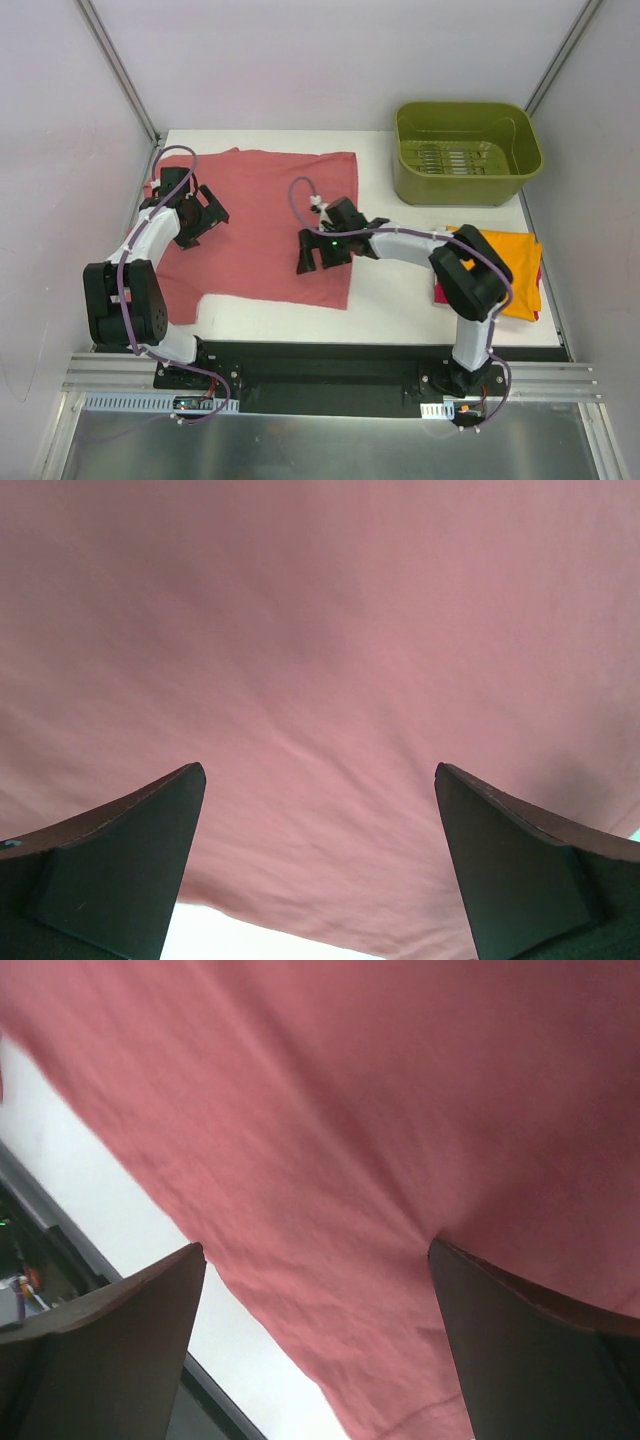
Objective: Fold and stack the t-shirts
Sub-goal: Flatten out the tshirt
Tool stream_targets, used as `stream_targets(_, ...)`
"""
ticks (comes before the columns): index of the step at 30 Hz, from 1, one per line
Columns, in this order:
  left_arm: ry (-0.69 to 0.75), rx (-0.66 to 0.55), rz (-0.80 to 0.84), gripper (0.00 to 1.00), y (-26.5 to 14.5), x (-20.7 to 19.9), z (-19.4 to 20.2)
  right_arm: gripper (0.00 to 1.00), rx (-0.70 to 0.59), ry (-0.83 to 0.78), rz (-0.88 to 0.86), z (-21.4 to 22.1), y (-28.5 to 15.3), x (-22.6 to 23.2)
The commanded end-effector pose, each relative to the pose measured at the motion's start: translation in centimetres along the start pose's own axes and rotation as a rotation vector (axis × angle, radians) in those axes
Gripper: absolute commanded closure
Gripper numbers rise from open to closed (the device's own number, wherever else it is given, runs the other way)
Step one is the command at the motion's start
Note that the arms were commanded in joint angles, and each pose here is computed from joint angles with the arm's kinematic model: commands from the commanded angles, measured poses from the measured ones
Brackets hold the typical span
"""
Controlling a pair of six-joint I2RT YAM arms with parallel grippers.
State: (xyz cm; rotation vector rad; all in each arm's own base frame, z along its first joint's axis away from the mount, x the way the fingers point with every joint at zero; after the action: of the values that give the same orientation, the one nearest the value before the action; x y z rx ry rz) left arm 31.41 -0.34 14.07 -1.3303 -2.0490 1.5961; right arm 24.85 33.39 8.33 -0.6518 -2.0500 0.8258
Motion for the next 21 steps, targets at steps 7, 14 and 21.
stream_targets(7, -0.020, 0.031, 0.038, 0.01, -0.4, -0.1, 0.9, 0.00, 0.093, 0.170, 0.448, 7.7, -7.8, -10.1)
stream_targets(14, -0.019, 0.058, 0.018, 0.01, 0.4, 0.2, 1.3, 0.00, -0.026, 0.103, 0.411, 4.2, -11.2, -7.5)
stream_targets(21, -0.013, 0.144, -0.002, 0.01, 3.4, -0.2, 1.1, 0.00, -0.012, 0.128, 0.369, 2.5, -9.5, -7.1)
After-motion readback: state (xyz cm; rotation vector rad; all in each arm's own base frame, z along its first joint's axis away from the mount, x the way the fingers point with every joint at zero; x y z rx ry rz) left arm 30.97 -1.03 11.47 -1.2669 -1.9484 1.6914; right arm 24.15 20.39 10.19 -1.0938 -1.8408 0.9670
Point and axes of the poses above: each gripper's point midway between its finger pads, its own y axis out along the fingers, its own x axis along the line the jaws close on, z = x × y, the point moved 6 cm from there along -y, back along the fingers, and after that the axes turned 3 degrees about -y, right-handed, at the moved point
